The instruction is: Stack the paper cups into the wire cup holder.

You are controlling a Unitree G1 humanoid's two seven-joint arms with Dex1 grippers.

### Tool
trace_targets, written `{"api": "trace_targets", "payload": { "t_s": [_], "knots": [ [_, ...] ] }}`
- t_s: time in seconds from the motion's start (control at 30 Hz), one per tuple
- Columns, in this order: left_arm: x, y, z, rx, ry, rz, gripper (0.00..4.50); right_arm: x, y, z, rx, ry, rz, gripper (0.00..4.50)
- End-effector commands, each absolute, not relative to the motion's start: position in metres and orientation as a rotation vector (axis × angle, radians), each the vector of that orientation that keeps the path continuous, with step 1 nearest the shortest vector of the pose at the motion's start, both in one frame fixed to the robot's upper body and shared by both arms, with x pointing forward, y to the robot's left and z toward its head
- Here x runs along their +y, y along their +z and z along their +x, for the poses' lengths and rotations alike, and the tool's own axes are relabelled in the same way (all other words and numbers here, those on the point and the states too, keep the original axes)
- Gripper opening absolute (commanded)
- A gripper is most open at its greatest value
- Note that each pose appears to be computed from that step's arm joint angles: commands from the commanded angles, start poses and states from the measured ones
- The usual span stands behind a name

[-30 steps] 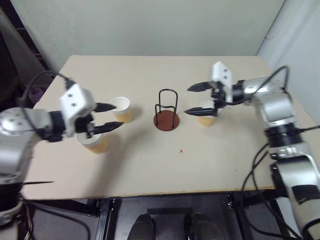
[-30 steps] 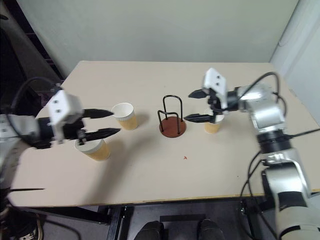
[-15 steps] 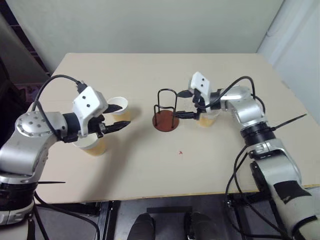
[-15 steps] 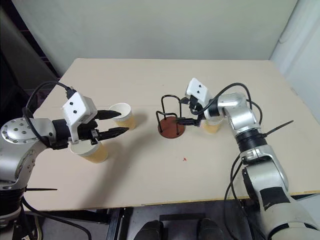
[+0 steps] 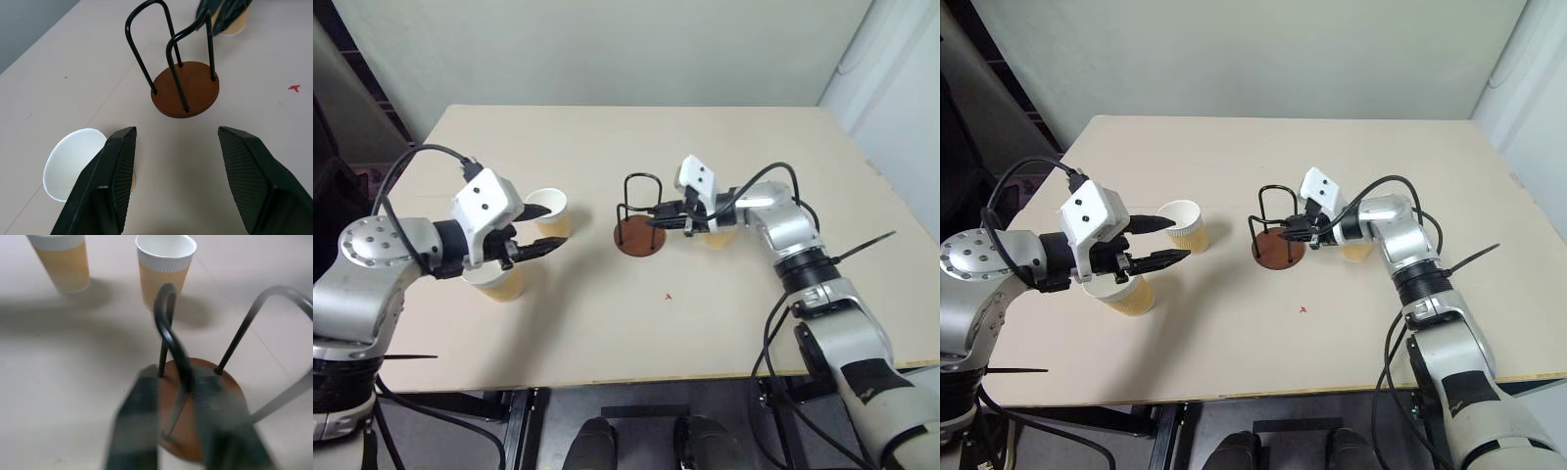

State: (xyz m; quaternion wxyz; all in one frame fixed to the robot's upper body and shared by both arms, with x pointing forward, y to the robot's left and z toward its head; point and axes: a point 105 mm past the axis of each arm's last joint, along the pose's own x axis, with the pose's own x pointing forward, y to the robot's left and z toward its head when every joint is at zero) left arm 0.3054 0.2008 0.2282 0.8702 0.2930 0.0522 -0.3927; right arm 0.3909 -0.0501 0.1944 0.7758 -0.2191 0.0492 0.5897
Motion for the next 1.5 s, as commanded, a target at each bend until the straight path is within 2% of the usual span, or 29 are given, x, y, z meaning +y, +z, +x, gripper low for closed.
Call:
{"api": "trace_targets", "payload": {
  "t_s": [0.03, 0.27, 0.37, 0.63, 0.8, 0.93, 1.1, 1.2, 1.23, 1.3, 1.37, 1.5],
  "knots": [
    [0.199, 0.244, 0.293, 0.075, -0.887, 0.653, 2.86, -0.054, 0.217, 0.368, 0.045, 1.391, -0.469, 0.03],
    [0.184, 0.240, 0.266, 0.145, -1.156, 0.713, 2.86, -0.068, 0.218, 0.308, 0.096, 1.630, -0.522, 0.03],
    [0.175, 0.231, 0.261, 0.178, -1.241, 0.752, 2.86, -0.077, 0.206, 0.286, 0.151, 1.705, -0.572, 0.03],
    [0.161, 0.222, 0.261, 0.183, -1.317, 0.756, 2.86, -0.082, 0.190, 0.281, 0.191, 1.678, -0.606, 0.03],
    [0.159, 0.221, 0.262, 0.182, -1.324, 0.758, 2.86, -0.085, 0.181, 0.289, 0.198, 1.620, -0.671, 0.03],
    [0.159, 0.222, 0.263, 0.179, -1.319, 0.756, 2.86, -0.087, 0.181, 0.289, 0.212, 1.625, -0.682, 1.09],
    [0.158, 0.223, 0.261, 0.173, -1.325, 0.750, 2.86, -0.105, 0.186, 0.281, 0.258, 1.676, -0.739, 2.94],
    [0.160, 0.230, 0.262, 0.144, -1.307, 0.740, 2.86, -0.126, 0.200, 0.290, 0.266, 1.626, -0.821, 3.93],
    [0.161, 0.237, 0.265, 0.110, -1.281, 0.722, 2.86, -0.135, 0.210, 0.301, 0.252, 1.563, -0.858, 4.31],
    [0.161, 0.253, 0.278, 0.006, -1.183, 0.680, 2.86, -0.148, 0.236, 0.344, 0.167, 1.317, -0.904, 4.46],
    [0.161, 0.258, 0.293, -0.033, -1.088, 0.655, 2.86, -0.152, 0.245, 0.375, 0.135, 1.163, -0.936, 4.46],
    [0.153, 0.248, 0.314, -0.018, -1.004, 0.651, 2.86, -0.151, 0.230, 0.396, 0.177, 1.139, -0.972, 4.46]
  ]
}}
